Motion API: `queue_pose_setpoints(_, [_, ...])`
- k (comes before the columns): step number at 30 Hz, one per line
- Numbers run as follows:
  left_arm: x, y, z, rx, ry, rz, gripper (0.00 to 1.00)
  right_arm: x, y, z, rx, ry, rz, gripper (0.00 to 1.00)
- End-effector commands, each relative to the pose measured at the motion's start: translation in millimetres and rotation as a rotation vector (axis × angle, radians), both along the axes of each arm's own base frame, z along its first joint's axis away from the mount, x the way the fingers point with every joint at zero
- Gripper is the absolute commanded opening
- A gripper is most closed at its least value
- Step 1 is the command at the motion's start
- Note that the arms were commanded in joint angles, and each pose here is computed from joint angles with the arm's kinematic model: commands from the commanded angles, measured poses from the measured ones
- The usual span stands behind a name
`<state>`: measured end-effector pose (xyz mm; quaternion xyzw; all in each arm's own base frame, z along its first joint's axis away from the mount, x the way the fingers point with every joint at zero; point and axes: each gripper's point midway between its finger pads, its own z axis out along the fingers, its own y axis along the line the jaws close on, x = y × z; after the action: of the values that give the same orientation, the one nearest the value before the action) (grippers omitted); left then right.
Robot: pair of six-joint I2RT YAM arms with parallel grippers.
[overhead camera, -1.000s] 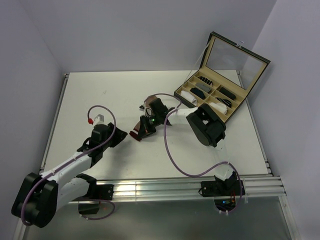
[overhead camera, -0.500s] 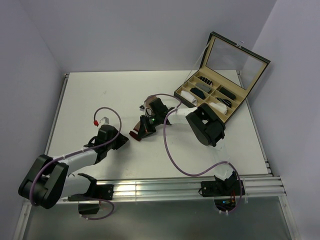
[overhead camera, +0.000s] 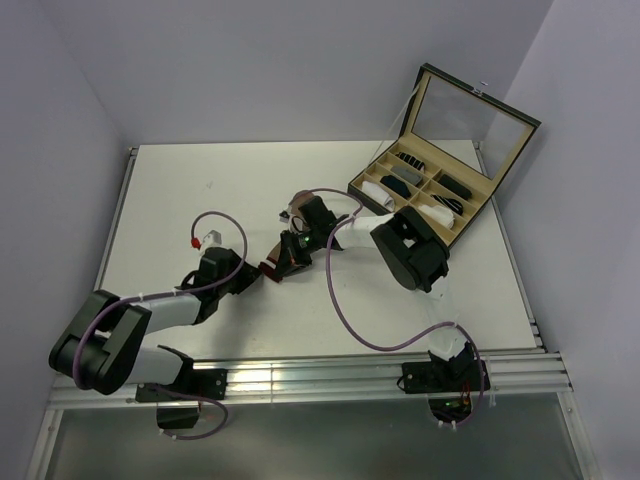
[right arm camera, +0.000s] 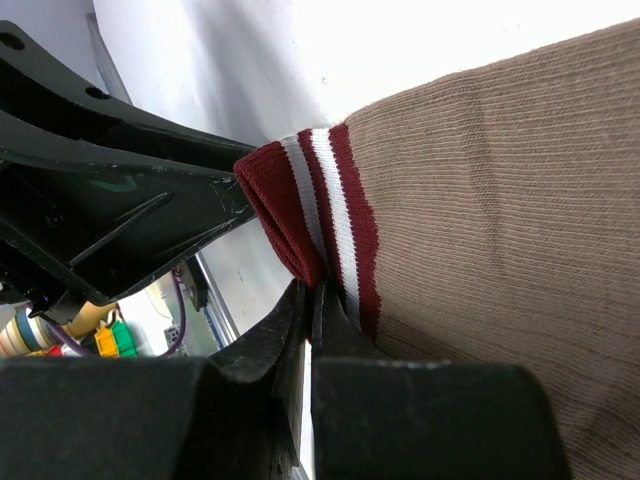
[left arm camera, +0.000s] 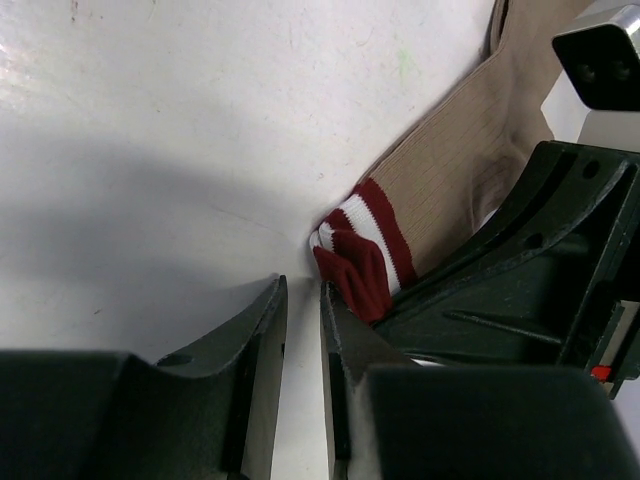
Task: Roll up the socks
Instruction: Roll the sock at the center of the board.
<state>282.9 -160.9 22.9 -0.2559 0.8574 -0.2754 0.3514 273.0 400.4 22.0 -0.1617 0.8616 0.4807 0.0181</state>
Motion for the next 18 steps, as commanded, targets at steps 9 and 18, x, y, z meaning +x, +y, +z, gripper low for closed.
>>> queue_pose_setpoints(9, [12,-8,18,-0.047,-0.089,-0.004,0.28,12,5,0,0.019,-0.022,-0.007,0.0])
queue_pose_setpoints(18, [18,-11,7,-0.022,-0.051,-0.007,0.27,11,6,0,0.022,-0.015,-0.004,0.0])
